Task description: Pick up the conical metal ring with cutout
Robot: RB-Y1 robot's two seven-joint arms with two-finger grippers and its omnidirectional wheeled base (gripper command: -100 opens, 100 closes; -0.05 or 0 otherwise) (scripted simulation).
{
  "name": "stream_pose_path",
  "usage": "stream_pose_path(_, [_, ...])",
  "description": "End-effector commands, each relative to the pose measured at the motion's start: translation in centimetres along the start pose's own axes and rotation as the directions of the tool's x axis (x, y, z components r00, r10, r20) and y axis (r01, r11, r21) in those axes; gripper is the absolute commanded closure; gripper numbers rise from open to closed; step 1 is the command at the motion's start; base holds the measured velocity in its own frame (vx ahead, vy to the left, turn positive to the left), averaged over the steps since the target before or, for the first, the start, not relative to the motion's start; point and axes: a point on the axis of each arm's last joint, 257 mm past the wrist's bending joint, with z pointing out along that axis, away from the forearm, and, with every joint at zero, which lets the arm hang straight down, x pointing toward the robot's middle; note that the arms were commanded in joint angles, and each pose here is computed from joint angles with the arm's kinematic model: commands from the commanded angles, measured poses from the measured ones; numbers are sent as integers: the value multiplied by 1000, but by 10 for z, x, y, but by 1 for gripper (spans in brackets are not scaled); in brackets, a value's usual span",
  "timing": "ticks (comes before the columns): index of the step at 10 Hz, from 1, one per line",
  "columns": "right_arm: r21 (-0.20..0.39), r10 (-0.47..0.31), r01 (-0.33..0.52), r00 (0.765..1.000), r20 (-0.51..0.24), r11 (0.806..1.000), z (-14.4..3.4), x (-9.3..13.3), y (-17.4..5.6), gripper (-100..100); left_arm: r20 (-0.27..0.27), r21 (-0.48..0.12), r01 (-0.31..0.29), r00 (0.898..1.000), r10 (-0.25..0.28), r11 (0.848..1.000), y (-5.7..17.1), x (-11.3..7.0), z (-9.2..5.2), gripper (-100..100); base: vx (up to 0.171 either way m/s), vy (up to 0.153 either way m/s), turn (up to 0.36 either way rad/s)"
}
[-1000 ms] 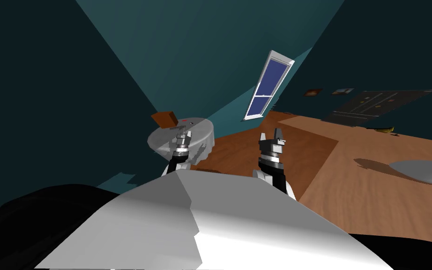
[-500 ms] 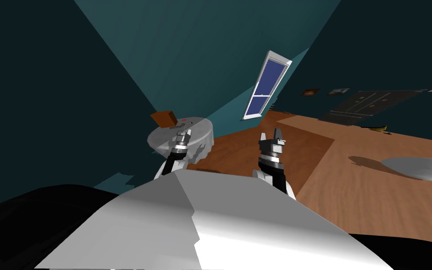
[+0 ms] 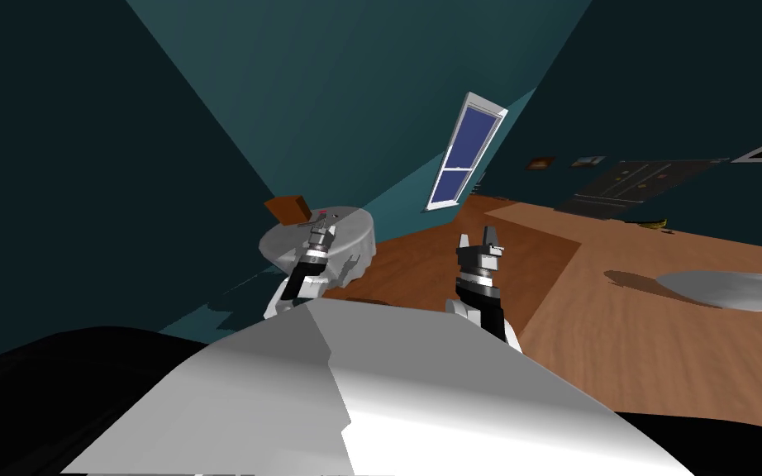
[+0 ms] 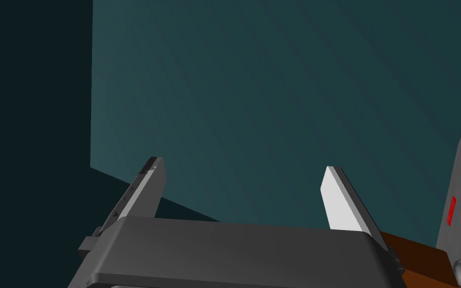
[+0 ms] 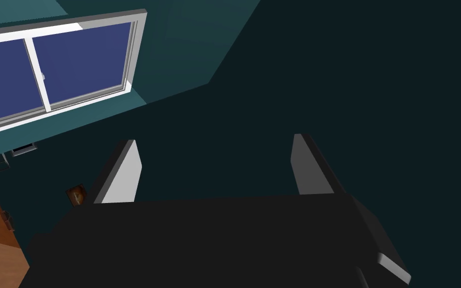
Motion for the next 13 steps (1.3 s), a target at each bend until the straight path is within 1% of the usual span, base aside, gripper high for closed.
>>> stream_pose_path(1, [0, 0, 0, 1000, 0, 1000, 0, 0, 0, 0, 2, -19, -4, 1000, 4, 1000, 3, -2, 3, -100, -27, -8, -15])
stream_pose_path(3, [0, 0, 0, 1000, 0, 1000, 0, 0, 0, 0, 15, -42, -17, 1000, 17, 999, 4, -12, 11, -100, -30, -11, -47])
stream_pose_path(4, [0, 0, 0, 1000, 0, 1000, 0, 0, 0, 0, 15, -57, -16, 1000, 17, 998, 8, -12, 11, -100, -27, -11, -20])
stream_pose_path(5, [0, 0, 0, 1000, 0, 1000, 0, 0, 0, 0, 25, -77, -23, 999, 24, 997, 10, -18, 14, -100, -23, -14, -26])
stream_pose_path(6, [0, 0, 0, 1000, 0, 1000, 0, 0, 0, 0, 35, -84, -29, 999, 32, 996, 10, -24, 17, -100, -32, -17, -69])
stream_pose_path(7, [0, 0, 0, 1000, 0, 1000, 0, 0, 0, 0, 35, -100, -29, 999, 32, 995, 14, -24, 17, -100, -23, -11, -23])
stream_pose_path(8, [0, 0, 0, 1000, 0, 1000, 0, 0, 0, 0, 46, -117, -35, 998, 41, 992, 16, -30, 19, -100, -19, -11, -38])
stream_pose_path(9, [0, 0, 0, 1000, 0, 1000, 0, 0, 0, 0, 46, -123, -35, 998, 41, 992, 18, -31, 19, -100, -14, -8, -25])
stream_pose_path(11, [0, 0, 0, 1000, 0, 1000, 0, 0, 0, 0, 69, -162, -50, 996, 61, 986, 24, -45, 22, -100, -16, -7, -59])
stream_pose_path(12, [0, 0, 0, 1000, 0, 1000, 0, 0, 0, 0, 69, -175, -49, 996, 62, 983, 27, -45, 21, -100, -15, -5, -27])
stream_pose_path(13, [0, 0, 0, 1000, 0, 1000, 0, 0, 0, 0, 81, -202, -56, 994, 74, 978, 33, -52, 21, -100, -12, -7, -63])
